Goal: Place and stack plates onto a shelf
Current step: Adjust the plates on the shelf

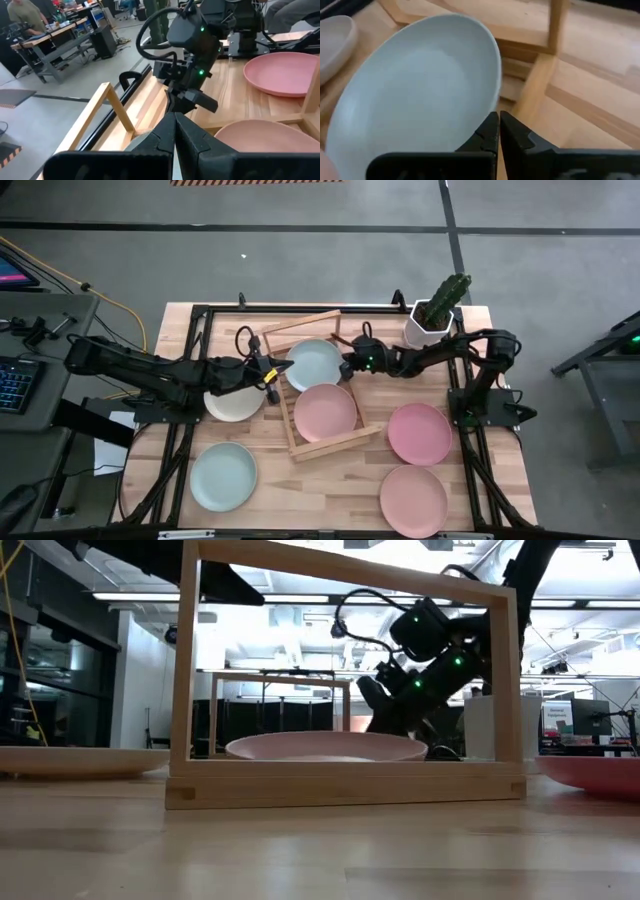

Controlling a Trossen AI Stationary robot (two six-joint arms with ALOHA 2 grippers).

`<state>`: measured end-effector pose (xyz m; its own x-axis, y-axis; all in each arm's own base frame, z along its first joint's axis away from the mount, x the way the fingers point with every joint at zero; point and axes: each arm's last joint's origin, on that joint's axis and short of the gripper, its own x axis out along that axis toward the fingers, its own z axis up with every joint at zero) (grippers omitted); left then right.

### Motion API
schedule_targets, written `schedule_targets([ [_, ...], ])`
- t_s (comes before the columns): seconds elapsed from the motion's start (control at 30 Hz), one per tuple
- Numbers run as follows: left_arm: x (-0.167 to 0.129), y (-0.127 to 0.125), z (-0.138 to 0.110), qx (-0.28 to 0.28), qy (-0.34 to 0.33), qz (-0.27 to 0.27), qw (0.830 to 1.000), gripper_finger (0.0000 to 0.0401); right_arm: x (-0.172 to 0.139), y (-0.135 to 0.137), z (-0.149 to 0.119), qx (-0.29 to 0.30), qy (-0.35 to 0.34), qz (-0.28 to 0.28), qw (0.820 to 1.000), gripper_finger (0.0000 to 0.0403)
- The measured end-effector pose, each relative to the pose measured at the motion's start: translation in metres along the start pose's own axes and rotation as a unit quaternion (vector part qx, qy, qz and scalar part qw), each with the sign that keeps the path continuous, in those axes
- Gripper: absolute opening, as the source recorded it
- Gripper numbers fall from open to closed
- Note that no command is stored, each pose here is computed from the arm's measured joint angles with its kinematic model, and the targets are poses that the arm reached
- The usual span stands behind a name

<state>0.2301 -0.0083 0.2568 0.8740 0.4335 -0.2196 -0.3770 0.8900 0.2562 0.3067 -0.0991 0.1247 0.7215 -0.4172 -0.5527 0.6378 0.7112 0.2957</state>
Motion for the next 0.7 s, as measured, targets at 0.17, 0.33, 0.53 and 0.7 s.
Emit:
schedule_targets([
  [0.17,0.000,0.000,0.000,-0.001,0.002,0.009,1.000,0.0000,0.001,0.003,0.004,-0.010,-0.003,0.008,1.000,0.0000],
  [0.33,-0.001,0.003,-0.003,0.012,0.018,0.040,0.999,0.0000,0.000,0.003,0.004,-0.030,-0.006,0.004,1.000,0.0000],
  [0.53,-0.004,0.006,-0.014,0.023,0.072,0.069,0.995,0.0000,-0.003,0.001,0.002,-0.049,0.016,-0.004,0.999,0.0000],
  [0.7,-0.003,0.010,-0.024,0.010,0.118,0.062,0.991,0.0000,-0.003,-0.002,-0.004,-0.058,0.061,0.004,0.996,0.0000],
])
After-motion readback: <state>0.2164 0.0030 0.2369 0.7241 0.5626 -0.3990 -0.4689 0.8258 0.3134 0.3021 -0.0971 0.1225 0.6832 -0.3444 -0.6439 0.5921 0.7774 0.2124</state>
